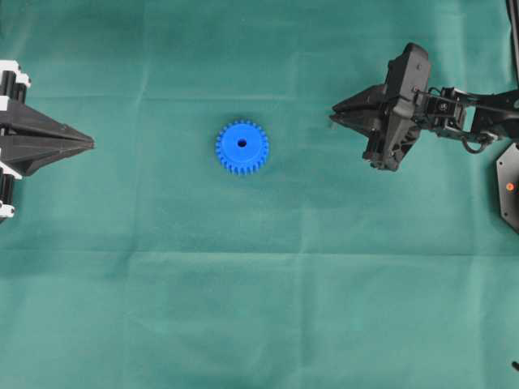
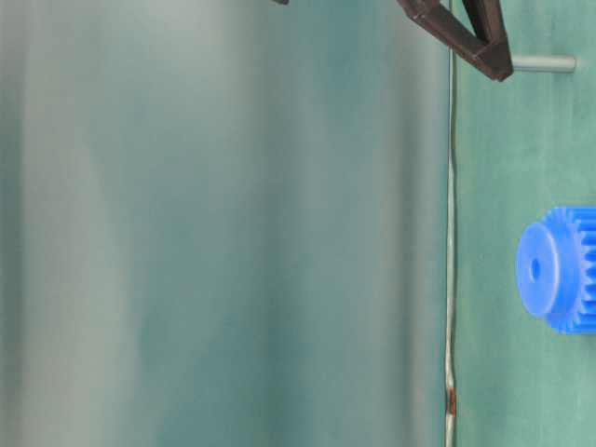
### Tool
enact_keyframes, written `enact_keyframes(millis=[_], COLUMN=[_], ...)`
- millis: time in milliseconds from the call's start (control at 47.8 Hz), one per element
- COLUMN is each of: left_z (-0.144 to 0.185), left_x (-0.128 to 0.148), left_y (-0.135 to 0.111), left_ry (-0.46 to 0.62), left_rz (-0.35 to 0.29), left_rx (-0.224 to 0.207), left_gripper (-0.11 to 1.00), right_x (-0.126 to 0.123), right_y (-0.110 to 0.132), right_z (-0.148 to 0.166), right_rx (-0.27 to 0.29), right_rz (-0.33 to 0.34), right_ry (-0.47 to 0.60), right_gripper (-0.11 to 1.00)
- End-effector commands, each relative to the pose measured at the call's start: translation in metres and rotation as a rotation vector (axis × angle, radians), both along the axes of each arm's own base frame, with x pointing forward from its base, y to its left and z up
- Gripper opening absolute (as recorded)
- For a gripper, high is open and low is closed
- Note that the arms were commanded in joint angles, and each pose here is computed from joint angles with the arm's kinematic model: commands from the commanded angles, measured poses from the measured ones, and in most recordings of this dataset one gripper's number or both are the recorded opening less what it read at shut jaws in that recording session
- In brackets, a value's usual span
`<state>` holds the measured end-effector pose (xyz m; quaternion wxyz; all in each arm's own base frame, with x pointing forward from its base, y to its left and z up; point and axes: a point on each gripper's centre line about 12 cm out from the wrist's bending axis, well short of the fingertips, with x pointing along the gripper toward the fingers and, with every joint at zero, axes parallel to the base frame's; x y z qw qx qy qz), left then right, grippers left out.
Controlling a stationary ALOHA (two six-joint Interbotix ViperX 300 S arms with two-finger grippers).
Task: Insert the shaft placed at a random location into the center hole of the medium gear at another random location.
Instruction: 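Lower the open right gripper around the shaft and close it, then lift the shaft and carry it left over the blue gear's hole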
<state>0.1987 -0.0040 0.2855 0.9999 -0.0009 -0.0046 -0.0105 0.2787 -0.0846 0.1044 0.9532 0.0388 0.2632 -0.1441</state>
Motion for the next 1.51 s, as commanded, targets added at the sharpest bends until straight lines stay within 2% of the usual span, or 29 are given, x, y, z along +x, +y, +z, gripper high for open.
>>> enact_keyframes(millis=[0,126,314,544,1025,1213,1485], left_z=[0.01,0.009,0.009,0.009,0.009,0.009,0.009], left_x=[0.002,0.002,0.002,0.002,0.002,0.002,0.002], left_y=[-0.001,0.0,-0.001,0.0,0.0,0.0,-0.001], left_ry=[-0.029,-0.022,-0.018,-0.018,-0.018,-0.018,-0.018], left_rz=[-0.004,-0.002,-0.004,-0.002,-0.002,-0.002,-0.004], left_rx=[0.002,0.003,0.003,0.003,0.001,0.003,0.003], left_gripper=[0.0,0.0,0.0,0.0,0.0,0.0,0.0], right_x=[0.003,0.006,0.007,0.007,0.01,0.027,0.07], right_y=[-0.003,-0.004,-0.004,-0.004,-0.004,0.0,0.009], right_z=[0.005,0.012,0.041,0.073,0.078,0.08,0.084], right_rx=[-0.018,-0.024,-0.038,-0.04,-0.04,-0.038,-0.036], right_rz=[0.002,0.0,-0.002,0.002,0.003,0.026,0.083], right_ry=[-0.012,-0.036,-0.097,-0.098,-0.11,-0.128,-0.141], right_gripper=[0.12,0.12,0.12,0.12,0.12,0.12,0.12])
